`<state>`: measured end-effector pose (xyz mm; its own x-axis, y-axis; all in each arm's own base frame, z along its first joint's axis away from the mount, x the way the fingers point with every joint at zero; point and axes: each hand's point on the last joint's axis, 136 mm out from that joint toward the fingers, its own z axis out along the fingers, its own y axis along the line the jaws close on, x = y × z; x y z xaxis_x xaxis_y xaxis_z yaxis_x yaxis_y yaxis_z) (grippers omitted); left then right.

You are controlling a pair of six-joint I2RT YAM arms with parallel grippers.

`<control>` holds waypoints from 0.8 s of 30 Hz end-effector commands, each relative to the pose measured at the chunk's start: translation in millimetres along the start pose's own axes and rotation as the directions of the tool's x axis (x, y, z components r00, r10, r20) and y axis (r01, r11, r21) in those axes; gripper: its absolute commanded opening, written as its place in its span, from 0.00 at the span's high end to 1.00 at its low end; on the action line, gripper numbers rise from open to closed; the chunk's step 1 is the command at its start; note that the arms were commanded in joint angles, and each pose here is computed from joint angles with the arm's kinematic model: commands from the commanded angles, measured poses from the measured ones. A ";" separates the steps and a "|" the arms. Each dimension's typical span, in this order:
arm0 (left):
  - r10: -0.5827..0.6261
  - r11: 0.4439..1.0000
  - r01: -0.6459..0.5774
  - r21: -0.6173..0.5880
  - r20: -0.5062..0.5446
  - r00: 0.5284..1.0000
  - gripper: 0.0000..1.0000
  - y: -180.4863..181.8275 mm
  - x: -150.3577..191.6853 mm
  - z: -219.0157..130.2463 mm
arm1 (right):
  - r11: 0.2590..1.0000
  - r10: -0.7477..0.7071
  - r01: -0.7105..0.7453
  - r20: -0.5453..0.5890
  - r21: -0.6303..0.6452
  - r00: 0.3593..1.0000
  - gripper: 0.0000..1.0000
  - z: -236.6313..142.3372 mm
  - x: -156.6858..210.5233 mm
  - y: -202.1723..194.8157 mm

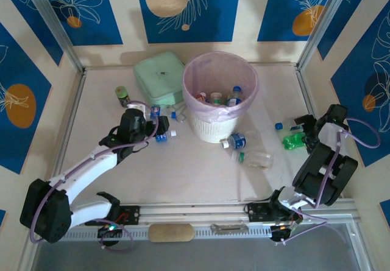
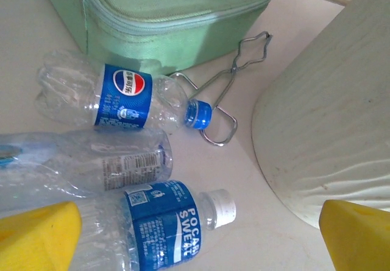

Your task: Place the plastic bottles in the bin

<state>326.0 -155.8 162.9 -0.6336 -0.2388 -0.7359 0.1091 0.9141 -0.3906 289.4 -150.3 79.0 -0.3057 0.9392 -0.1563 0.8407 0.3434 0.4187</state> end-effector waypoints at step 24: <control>-0.052 0.999 0.052 0.004 0.025 0.998 0.00 5.7 0.4 -10.5 | 0.996 0.022 -0.015 -0.086 0.087 0.996 0.11 55.5 11.1 -25.6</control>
<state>319.6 -153.8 165.9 -0.6271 -0.2715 -0.7301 0.1030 0.9002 -0.4232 293.6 -154.6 28.8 -0.3184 0.9430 -0.0971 0.8719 0.3315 0.3603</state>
